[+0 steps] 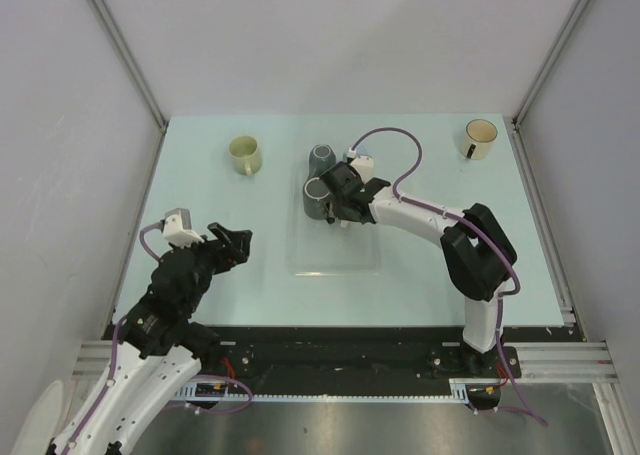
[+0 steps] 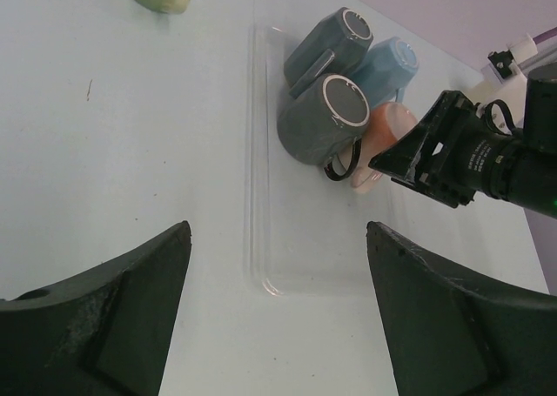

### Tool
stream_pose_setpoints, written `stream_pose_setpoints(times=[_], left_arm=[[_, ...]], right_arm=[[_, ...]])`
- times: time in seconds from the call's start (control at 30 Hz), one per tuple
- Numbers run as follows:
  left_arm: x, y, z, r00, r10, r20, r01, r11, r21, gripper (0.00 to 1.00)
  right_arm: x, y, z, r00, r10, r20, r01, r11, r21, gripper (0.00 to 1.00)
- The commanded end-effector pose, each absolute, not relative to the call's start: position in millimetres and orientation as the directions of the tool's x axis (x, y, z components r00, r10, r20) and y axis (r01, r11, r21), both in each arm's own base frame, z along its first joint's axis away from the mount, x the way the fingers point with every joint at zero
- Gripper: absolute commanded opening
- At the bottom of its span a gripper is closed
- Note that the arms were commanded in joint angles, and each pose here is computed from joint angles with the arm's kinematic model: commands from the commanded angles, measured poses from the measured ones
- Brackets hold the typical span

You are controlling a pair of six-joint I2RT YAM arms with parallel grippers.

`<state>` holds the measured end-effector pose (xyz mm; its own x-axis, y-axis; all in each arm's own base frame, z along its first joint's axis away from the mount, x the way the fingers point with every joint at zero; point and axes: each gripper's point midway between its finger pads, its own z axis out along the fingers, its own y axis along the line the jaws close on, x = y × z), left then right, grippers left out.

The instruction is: Turn the mug right side up

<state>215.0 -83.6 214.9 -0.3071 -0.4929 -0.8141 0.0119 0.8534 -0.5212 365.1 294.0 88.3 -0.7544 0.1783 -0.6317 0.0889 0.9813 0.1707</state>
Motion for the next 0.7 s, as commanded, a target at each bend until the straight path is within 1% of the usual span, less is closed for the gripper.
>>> stream_pose_setpoints(times=[0.0, 0.17, 0.27, 0.67], left_arm=[[215.0, -81.1, 216.5, -0.286, -0.507, -0.813, 0.006, 0.848, -0.531, 0.85], [215.2, -80.9, 215.6, -0.286, -0.509, -0.812, 0.001, 0.847, -0.531, 0.85], [214.9, -81.0, 215.6, -0.287, -0.508, -0.812, 0.002, 0.847, -0.531, 0.85], [214.3, -82.9, 212.2, -0.302, -0.504, -0.810, 0.002, 0.849, -0.529, 0.85]], right_arm=[[384.3, 288.9, 94.5, -0.708, 0.248, -0.661, 0.171, 0.969, 0.179, 0.53], [392.7, 282.0, 92.3, -0.690, 0.275, -0.669, 0.215, 0.961, 0.174, 0.51], [394.0, 276.5, 89.9, -0.696, 0.263, -0.669, 0.219, 0.964, 0.151, 0.51], [374.4, 256.4, 92.2, -0.715, 0.194, -0.672, 0.188, 0.979, 0.083, 0.51]])
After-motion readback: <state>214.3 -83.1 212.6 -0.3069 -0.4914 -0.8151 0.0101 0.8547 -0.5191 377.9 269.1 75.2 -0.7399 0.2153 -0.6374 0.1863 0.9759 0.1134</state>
